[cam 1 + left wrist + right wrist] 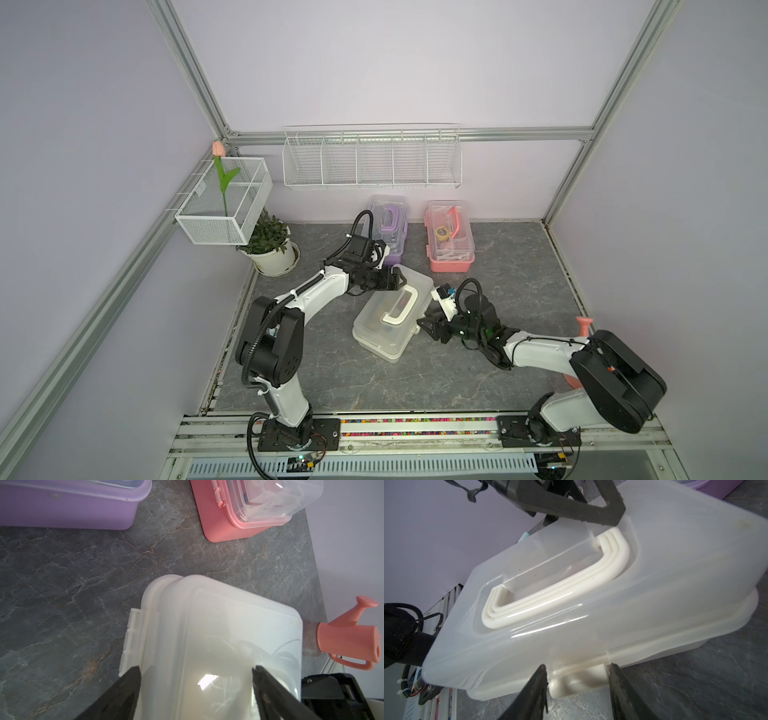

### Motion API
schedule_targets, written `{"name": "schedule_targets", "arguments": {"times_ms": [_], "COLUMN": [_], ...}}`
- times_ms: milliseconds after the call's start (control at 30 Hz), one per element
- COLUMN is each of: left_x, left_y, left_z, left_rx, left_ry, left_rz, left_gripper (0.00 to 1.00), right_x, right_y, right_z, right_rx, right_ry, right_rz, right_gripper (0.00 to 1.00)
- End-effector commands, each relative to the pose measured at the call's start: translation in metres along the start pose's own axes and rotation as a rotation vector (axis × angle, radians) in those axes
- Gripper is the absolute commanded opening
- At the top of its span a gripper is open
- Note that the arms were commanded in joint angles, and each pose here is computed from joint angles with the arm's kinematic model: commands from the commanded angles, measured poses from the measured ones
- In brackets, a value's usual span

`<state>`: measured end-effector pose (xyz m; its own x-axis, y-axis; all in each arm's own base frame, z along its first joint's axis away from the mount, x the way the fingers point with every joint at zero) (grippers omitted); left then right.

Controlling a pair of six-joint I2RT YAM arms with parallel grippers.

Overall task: Close toolboxes
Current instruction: Fasten the toolbox latch on the toolbox.

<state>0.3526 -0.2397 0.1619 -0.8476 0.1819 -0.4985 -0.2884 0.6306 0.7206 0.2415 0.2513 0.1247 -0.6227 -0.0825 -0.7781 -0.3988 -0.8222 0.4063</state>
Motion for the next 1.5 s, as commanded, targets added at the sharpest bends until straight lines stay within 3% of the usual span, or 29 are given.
{"name": "schedule_targets", "arguments": {"times_ms": [0,233,600,800,1067,1267,1467], "left_x": [0.044,0.045,0.048,0.051,0.041,0.033,0.043], "left_y": [-0.013,-0.016,-0.015,-0.009,0.001,0.017,0.022], "left_z": [0.005,0.006,0.006,0.006,0.004,0.011,0.011], "left_rx": [-0.012,-0.006,-0.001,-0.007,-0.017,-0.048,-0.044], "left_ry": [0.084,0.089,0.109,0.113,0.128,0.147,0.146], "left_rz": [0.169,0.174,0.157,0.148,0.089,0.036,0.053], "left_gripper": [0.85,0.85,0.85,0.86,0.88,0.89,0.89], "right_x": [0.017,0.029,0.019,0.020,0.017,0.020,0.023], "right_y": [-0.004,-0.010,-0.019,-0.009,0.013,0.030,0.024], "right_z": [-0.001,-0.005,0.001,0.002,0.003,0.002,0.004], "right_rx": [-0.012,0.020,-0.064,-0.019,0.048,0.070,0.009], "right_ry": [-0.107,-0.257,-0.415,-0.418,-0.374,-0.478,-0.610], "right_rz": [0.088,0.118,0.060,0.073,0.065,0.060,0.052], "right_gripper": [0.51,0.51,0.53,0.69,0.74,0.61,0.51]}}
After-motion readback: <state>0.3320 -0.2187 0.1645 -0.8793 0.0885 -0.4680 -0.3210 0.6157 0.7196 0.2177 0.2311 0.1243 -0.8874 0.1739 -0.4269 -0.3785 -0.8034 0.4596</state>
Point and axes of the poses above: each gripper's point midway between its finger pads, its own y axis back along the fingers, its own z axis along the line the jaws close on, x = y × z, the point moved 5 cm from there along y, back along the fingers, and after that the axes turned 4 degrees about -y, right-handed, at the moved point
